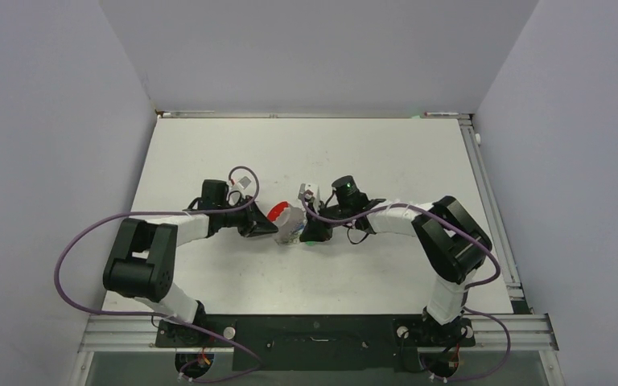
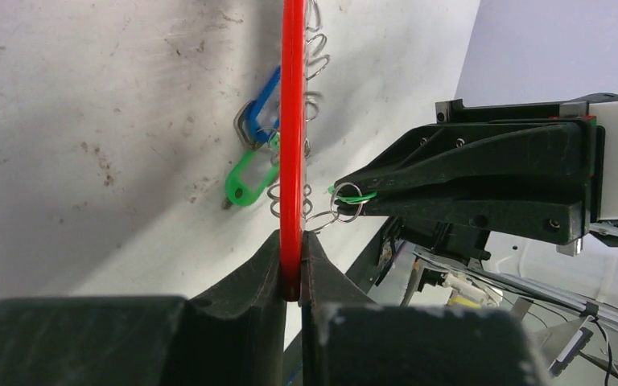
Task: Remove the keys from the keyring
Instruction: Place the keyring at the center of the board.
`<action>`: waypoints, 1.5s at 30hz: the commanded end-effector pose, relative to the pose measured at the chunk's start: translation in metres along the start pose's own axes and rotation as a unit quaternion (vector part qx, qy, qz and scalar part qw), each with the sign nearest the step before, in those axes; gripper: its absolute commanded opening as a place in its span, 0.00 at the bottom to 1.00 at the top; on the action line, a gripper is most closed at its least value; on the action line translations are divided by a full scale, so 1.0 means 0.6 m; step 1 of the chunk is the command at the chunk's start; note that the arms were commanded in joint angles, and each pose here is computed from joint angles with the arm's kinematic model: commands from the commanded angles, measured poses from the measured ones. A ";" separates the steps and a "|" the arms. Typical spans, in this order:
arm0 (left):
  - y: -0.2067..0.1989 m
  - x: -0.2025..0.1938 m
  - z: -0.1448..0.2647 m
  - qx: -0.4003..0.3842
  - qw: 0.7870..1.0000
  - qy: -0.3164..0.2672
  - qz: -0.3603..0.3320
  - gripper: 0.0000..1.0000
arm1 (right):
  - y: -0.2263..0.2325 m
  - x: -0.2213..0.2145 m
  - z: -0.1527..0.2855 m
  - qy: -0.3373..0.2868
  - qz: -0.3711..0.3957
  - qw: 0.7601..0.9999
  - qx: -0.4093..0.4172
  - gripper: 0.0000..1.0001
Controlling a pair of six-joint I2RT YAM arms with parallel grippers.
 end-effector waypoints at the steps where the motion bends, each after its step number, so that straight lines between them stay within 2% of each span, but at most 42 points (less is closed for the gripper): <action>1: 0.011 0.015 -0.022 -0.001 0.999 -0.013 -0.031 0.06 | -0.015 -0.002 0.002 -0.005 -0.017 1.000 0.003 0.05; 4: 0.016 0.016 -0.028 -0.001 0.999 -0.008 -0.036 0.23 | -0.016 -0.015 -0.002 -0.001 -0.034 0.999 0.010 0.05; 9: 0.000 0.038 -0.015 -0.014 0.997 -0.023 -0.075 0.45 | -0.014 -0.035 -0.006 0.003 -0.052 0.998 0.020 0.05; 12: -0.030 0.062 0.012 -0.029 0.988 -0.050 -0.142 0.49 | -0.010 -0.046 -0.006 0.001 -0.066 0.997 0.026 0.05; 15: -0.041 0.075 0.042 -0.007 0.979 -0.037 -0.200 0.49 | -0.009 -0.052 -0.005 -0.002 -0.072 0.997 0.028 0.05; 18: -0.061 0.092 0.107 0.017 0.956 -0.041 -0.289 0.49 | -0.009 -0.054 -0.003 -0.005 -0.077 0.996 0.032 0.05; 19: -0.072 0.095 0.130 0.025 0.941 -0.037 -0.335 0.50 | -0.008 -0.054 -0.003 -0.006 -0.079 0.996 0.033 0.05; 21: -0.091 0.092 0.170 0.047 0.885 -0.018 -0.463 0.53 | -0.008 -0.052 -0.004 -0.011 -0.077 0.996 0.035 0.05; 23: -0.105 0.091 0.193 0.057 0.836 -0.018 -0.545 0.53 | -0.008 -0.051 -0.005 -0.016 -0.074 0.996 0.035 0.05; 25: -0.110 0.089 0.197 0.062 0.795 -0.025 -0.603 0.49 | -0.009 -0.048 -0.005 -0.021 -0.073 0.996 0.038 0.05; 27: -0.115 0.076 0.182 0.043 0.746 -0.022 -0.665 0.46 | -0.008 -0.046 -0.004 -0.027 -0.077 0.996 0.044 0.05; 29: -0.100 0.041 0.154 0.016 0.681 0.013 -0.732 0.43 | -0.006 -0.046 0.001 -0.031 -0.080 0.995 0.049 0.05; 31: -0.086 0.010 0.128 -0.009 0.616 0.034 -0.787 0.34 | -0.007 -0.045 0.008 -0.035 -0.082 0.995 0.053 0.05; 33: -0.082 -0.006 0.101 -0.031 0.571 0.022 -0.820 0.28 | -0.009 -0.048 0.014 -0.034 -0.082 0.995 0.052 0.05; 36: -0.089 -0.019 0.065 -0.060 0.508 -0.001 -0.859 0.26 | -0.010 -0.064 0.016 -0.020 -0.090 0.994 0.056 0.05; 38: -0.091 -0.029 0.041 -0.084 0.477 0.006 -0.875 0.26 | -0.011 -0.072 0.018 -0.017 -0.094 0.994 0.055 0.05; 39: -0.091 -0.033 0.029 -0.096 0.472 0.015 -0.876 0.25 | -0.011 -0.075 0.019 -0.016 -0.094 0.994 0.055 0.05; 42: -0.086 -0.041 0.000 -0.125 0.460 0.059 -0.877 0.24 | -0.010 -0.080 0.021 -0.014 -0.092 0.994 0.056 0.05; 45: -0.095 -0.034 -0.029 -0.140 0.466 0.083 -0.870 0.23 | -0.010 -0.081 0.021 -0.014 -0.093 0.994 0.062 0.05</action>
Point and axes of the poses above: each gripper's point midway between its finger pads, its own z axis back along the fingers, its own y axis along the line the jaws close on, x = y × z, the point moved 2 cm from there along z, back along the fingers
